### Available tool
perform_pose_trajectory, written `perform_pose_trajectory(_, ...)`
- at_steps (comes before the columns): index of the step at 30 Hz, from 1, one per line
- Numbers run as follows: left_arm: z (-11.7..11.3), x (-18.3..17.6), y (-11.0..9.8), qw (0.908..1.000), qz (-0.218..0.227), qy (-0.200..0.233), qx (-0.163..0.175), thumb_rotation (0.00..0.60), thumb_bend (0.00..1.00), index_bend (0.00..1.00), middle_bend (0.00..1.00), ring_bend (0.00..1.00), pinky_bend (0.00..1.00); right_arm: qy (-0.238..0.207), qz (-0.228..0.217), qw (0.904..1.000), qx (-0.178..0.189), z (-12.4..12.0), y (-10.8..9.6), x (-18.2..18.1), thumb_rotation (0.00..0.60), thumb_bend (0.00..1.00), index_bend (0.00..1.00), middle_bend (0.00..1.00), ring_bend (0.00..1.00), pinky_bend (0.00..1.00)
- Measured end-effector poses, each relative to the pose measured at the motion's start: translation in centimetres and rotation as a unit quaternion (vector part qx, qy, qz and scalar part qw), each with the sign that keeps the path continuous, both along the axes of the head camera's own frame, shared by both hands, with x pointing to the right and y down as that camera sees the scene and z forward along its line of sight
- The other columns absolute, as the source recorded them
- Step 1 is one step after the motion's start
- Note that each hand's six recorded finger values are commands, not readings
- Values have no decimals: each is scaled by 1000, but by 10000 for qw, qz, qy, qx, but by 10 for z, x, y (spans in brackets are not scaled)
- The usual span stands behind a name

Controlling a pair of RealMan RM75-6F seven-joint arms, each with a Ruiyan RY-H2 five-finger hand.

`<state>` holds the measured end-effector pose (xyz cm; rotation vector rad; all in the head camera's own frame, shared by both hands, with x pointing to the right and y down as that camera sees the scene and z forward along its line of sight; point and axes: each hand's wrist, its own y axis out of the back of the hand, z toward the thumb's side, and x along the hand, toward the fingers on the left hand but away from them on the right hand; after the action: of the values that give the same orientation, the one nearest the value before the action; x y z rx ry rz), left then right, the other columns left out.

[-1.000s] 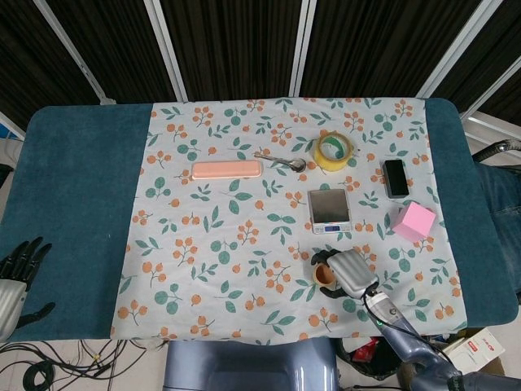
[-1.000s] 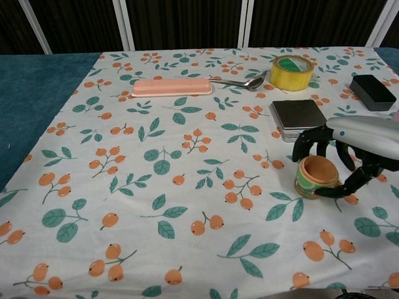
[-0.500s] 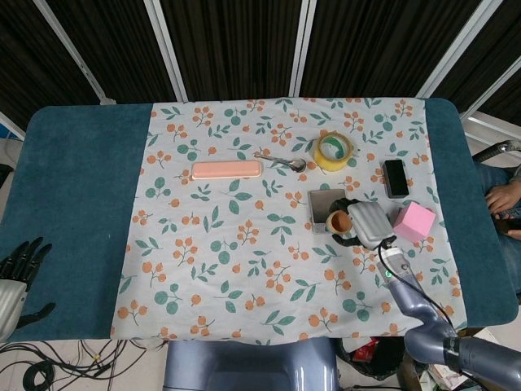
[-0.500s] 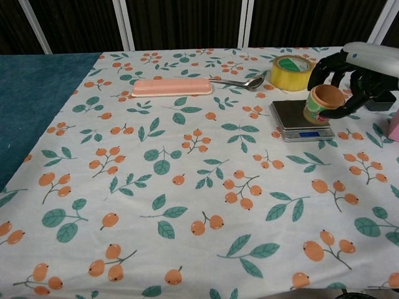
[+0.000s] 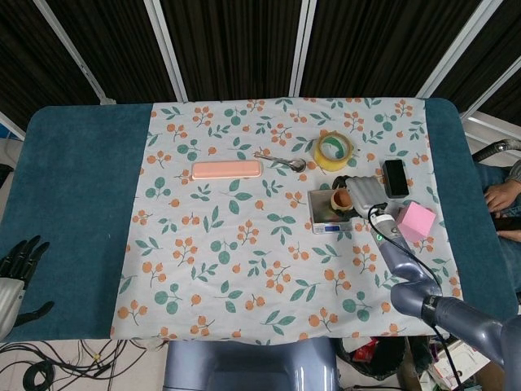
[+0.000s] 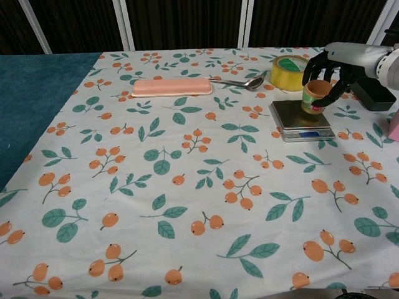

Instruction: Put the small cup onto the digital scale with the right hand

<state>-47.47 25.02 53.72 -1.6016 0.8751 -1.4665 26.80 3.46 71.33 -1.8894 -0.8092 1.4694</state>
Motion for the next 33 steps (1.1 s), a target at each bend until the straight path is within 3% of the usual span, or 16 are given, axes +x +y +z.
perform_pose_trajectory(3,0,0,0,10000,13,-12,3,600,133,30,3,0,219,-76,24,10000,8,-1,0,-2,600,449,326,441,542,617)
perform_pose_trajectory(6,0,1,0,10000,22,-18,8,600,133,30,3,0,219,-138,46,9999,-27,0,1,-4,600,315,274,401,505,587)
perform_pose_trajectory(10,0,1,0,10000,4,0,5,600,133,30,3,0,219,-133,42,9998,-172,5,3,-3,600,100,214,225,355,466)
perform_pose_trajectory(14,0,0,0,10000,1,1,3,600,133,30,3,0,218,-127,59,9994,-302,8,4,-2,600,15,177,82,216,378)
perform_pose_trajectory(17,0,0,0,10000,5,-5,-2,600,133,30,3,0,219,-177,111,9993,-326,7,4,-3,600,0,156,19,157,308)
perform_pose_trajectory(23,0,0,0,10000,0,-6,2,600,133,30,3,0,219,-432,289,9983,-245,-3,-1,-7,600,0,149,0,128,261)
perform_pose_trajectory(29,-1,0,0,10000,6,-10,15,600,133,30,3,0,218,-656,443,9966,232,-33,-9,3,600,0,136,3,128,260)
perform_pose_trajectory(33,-1,1,1,10000,8,-11,24,600,133,30,3,0,216,-677,439,9941,720,-70,-3,21,600,0,118,5,131,259)
